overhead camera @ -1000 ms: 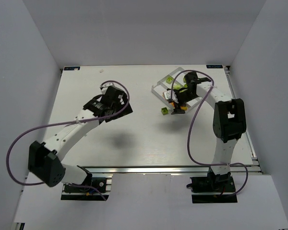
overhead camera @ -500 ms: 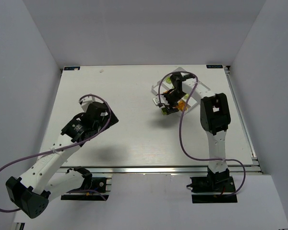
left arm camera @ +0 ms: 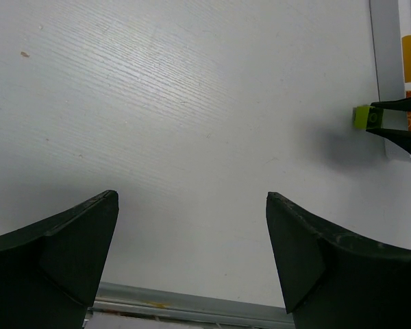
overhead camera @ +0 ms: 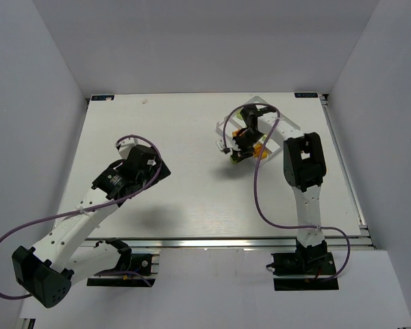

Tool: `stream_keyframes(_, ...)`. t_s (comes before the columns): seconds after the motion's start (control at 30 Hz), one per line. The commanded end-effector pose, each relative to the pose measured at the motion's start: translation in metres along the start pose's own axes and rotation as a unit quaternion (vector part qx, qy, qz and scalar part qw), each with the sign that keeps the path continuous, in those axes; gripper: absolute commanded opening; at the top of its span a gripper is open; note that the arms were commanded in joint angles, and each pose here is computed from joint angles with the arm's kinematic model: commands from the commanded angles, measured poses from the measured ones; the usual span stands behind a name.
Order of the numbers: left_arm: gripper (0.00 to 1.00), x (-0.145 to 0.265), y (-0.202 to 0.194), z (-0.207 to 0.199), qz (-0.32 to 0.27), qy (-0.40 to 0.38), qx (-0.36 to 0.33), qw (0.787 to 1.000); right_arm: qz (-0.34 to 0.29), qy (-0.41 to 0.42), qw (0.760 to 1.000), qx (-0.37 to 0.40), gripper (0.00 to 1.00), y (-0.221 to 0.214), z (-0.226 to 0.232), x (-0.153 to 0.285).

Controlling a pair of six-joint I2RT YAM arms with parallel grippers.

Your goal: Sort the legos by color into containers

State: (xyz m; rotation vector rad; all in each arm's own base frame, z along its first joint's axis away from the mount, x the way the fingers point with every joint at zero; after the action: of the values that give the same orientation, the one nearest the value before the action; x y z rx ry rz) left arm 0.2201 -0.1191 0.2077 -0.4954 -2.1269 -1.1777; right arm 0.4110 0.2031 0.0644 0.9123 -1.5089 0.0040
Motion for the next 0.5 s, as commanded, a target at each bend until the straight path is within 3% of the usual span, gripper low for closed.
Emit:
stream_keyframes(0.0,0.98,0.003,0.009,-0.006,-0.015,-0.009,0.011,1.0,-0.015,-0.007,1.0,-0.009,0.34,0.01,-0.008,0.007)
stream_keyframes(0.03,0.98,0.003,0.009,-0.006,-0.016,-0.01,0.011,1.0,-0.022,-0.007,1.0,-0.015,0.27,0.014,-0.007,0.01)
stream_keyframes(0.13,0.98,0.001,0.009,-0.007,-0.016,-0.011,0.012,1.0,-0.063,-0.03,0.997,-0.043,0.19,0.034,-0.01,0.028)
stream_keyframes(0.17,0.98,0.001,0.008,-0.007,-0.016,-0.012,0.013,1.0,-0.086,-0.04,0.994,-0.05,0.1,0.042,-0.012,0.033)
stream_keyframes(0.3,0.98,0.0,0.01,-0.01,-0.017,-0.017,0.011,1.0,-0.145,-0.131,0.97,-0.146,0.03,0.06,-0.032,0.084)
stream_keyframes(0.33,0.98,0.0,0.01,-0.012,-0.019,-0.021,0.012,1.0,-0.148,-0.143,0.949,-0.237,0.03,0.056,-0.03,0.087)
stream_keyframes(0.37,0.98,-0.003,0.01,-0.015,-0.016,-0.023,0.011,1.0,-0.146,-0.223,0.934,-0.238,0.02,0.046,-0.054,0.113)
stream_keyframes(0.47,0.98,-0.005,0.009,-0.018,-0.014,-0.03,0.008,0.999,-0.13,-0.325,0.865,-0.358,0.0,-0.007,-0.065,0.151)
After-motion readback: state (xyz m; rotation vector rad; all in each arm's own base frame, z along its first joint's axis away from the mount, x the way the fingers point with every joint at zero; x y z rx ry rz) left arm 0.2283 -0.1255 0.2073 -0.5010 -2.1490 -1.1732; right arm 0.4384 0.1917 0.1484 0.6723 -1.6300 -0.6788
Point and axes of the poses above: each gripper's point midway between its finger pads, its own x axis back along the fingers, its own z axis along the line the jaws close on, y = z × x, the point moved 4 cm from there along x, back along the fingers, and after that the axes turned 2 degrees about x, right-handed, at the moved point
